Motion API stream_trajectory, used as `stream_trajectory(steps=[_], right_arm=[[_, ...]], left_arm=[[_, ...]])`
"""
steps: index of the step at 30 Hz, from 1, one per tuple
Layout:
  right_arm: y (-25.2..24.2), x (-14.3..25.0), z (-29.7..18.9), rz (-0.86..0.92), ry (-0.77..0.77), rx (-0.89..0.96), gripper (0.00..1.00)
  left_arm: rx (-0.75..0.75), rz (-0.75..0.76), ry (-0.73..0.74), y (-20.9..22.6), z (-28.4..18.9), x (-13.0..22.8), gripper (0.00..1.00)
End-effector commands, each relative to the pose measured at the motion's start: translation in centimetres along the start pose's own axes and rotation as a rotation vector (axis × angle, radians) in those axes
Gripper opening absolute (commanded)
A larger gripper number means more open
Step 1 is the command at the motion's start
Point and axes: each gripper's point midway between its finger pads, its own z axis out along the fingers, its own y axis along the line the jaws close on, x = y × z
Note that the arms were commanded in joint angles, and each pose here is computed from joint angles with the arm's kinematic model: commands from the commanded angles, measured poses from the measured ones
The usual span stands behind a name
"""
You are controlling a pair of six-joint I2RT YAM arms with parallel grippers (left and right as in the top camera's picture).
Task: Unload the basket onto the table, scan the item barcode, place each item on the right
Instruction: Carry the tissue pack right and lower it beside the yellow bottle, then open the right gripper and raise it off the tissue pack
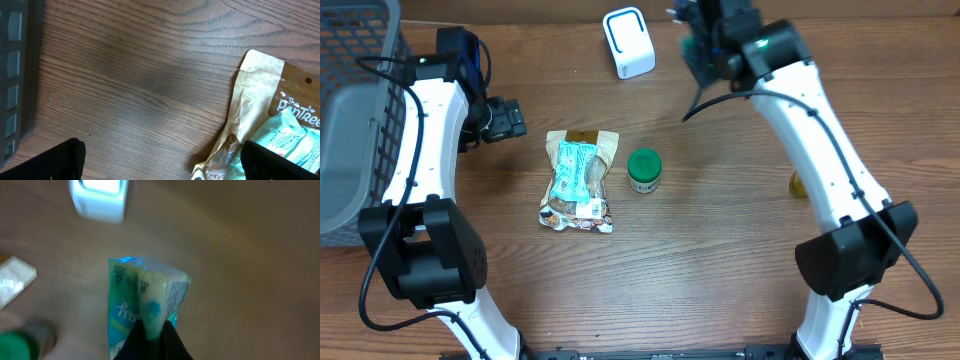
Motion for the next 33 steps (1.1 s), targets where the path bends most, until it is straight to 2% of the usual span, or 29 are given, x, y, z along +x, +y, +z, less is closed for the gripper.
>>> stream_trajectory(steps=[1, 6, 9, 12, 18, 21, 23, 25, 28, 30, 33], right_arm=[[-0.3, 5.6, 2.8, 0.294, 0.214, -0.08, 0.04], [-1.6, 12.0, 5.4, 0.417, 0.411, -0.056, 0.04], [-2.0, 15.1, 7.2, 0.439, 0.475, -0.048, 0.04], [-2.4, 16.4, 8.8, 0.448, 0.475, -0.023, 0.04], [-2.7, 18.1, 10.5, 0.44, 0.478, 0.025, 0.04], [-2.5, 18.7, 10.9, 0.438, 0.486, 0.025, 0.12], [-2.8, 19.0, 11.0, 0.432, 0.491, 0.048, 0.22], [-3.4, 19.2, 11.1, 0.424, 0.491, 0.084, 0.25], [-3.5, 18.4, 11.5, 0.438, 0.455, 0.082, 0.41], [-2.5, 17.6, 11.8, 0.469, 0.427, 0.022, 0.43], [-0.1, 16.4, 11.9, 0.502, 0.397, -0.13, 0.39]], left_arm=[[0.001, 0.014, -0.027, -0.1, -0.8, -0.5, 1.0], [0.001, 0.014, -0.027, -0.1, -0.8, -0.5, 1.0], [0.001, 0.014, -0.027, -0.1, -0.8, -0.5, 1.0], [0.001, 0.014, -0.027, -0.1, -0.8, -0.5, 1.0], [0.001, 0.014, -0.027, -0.1, -0.8, -0.5, 1.0], [0.002, 0.015, -0.027, -0.2, -0.8, -0.5, 1.0], [0.002, 0.015, -0.027, -0.2, -0.8, -0.5, 0.99], [0.002, 0.015, -0.027, -0.2, -0.8, -0.5, 1.0], [0.002, 0.015, -0.027, -0.2, -0.8, -0.5, 0.99], [0.001, 0.014, -0.027, -0.1, -0.8, -0.5, 1.0], [0.001, 0.014, -0.027, -0.1, -0.8, -0.5, 1.0]])
